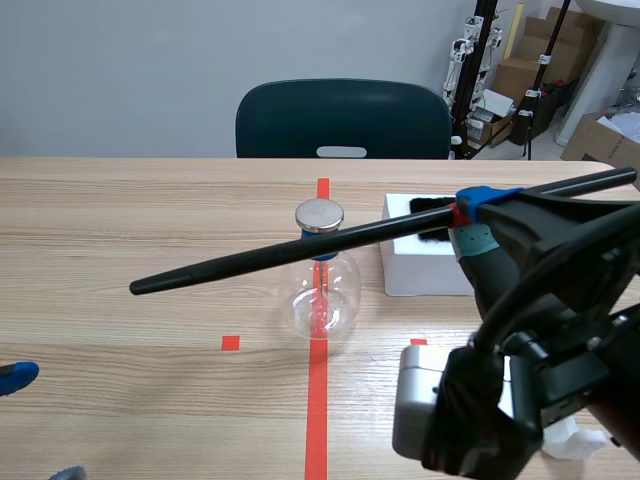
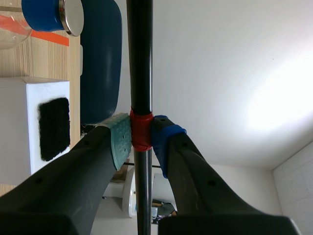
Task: Do the electroscope experiment. pick up the black charging rod
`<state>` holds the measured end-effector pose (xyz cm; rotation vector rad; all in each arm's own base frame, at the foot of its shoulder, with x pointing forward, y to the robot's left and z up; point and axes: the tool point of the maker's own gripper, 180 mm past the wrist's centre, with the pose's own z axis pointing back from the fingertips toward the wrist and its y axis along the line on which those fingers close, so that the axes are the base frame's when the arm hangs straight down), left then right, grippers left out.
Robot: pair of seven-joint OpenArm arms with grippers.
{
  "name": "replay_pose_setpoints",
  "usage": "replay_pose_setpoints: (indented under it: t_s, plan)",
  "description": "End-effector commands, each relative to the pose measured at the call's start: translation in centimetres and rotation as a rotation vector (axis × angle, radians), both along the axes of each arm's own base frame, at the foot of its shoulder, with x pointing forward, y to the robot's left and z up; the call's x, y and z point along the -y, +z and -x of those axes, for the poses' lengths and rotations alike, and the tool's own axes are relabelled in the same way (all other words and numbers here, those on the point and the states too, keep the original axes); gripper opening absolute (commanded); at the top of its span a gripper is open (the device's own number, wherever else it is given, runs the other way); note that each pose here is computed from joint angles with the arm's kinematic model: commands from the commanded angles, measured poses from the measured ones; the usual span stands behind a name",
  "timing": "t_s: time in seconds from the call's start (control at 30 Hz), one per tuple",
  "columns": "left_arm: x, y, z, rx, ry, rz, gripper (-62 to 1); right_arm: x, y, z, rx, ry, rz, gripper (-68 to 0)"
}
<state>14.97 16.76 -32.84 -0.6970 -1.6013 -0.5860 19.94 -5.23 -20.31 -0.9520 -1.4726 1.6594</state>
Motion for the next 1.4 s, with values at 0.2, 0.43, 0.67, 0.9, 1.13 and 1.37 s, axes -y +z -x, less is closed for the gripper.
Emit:
replay_pose_setpoints:
  t_s: [0.2,0.43,0.67,0.9,1.13,1.37]
  plan:
    - [0.00,1.06,-0.12,0.042,0.008,0.042,1.4,0.05,0.70,-0.21,0.012,-0.009,-0.009,-67.5]
    - [0.00,1.06,-0.12,0.042,0.008,0.042,1.4,0.05,0.70,-0.21,0.012,-0.009,-0.009,-67.5]
    - [0.00,1.06,-0.12,0.042,0.008,0.042,1.4,0.05,0.71,-0.22,0.013,-0.009,-0.009,-67.5]
    - [0.00,1.06,-0.12,0.042,0.008,0.042,1.4,0.05,0.71,-0.22,0.013,-0.009,-0.009,-67.5]
    - [0.00,1.06,-0.12,0.042,0.008,0.042,1.4,0.05,0.71,-0.22,0.013,-0.009,-0.009,-67.5]
    - [0.00,1.06,-0.12,0.042,0.008,0.042,1.4,0.05,0.71,-0.22,0.013,-0.009,-0.009,-67.5]
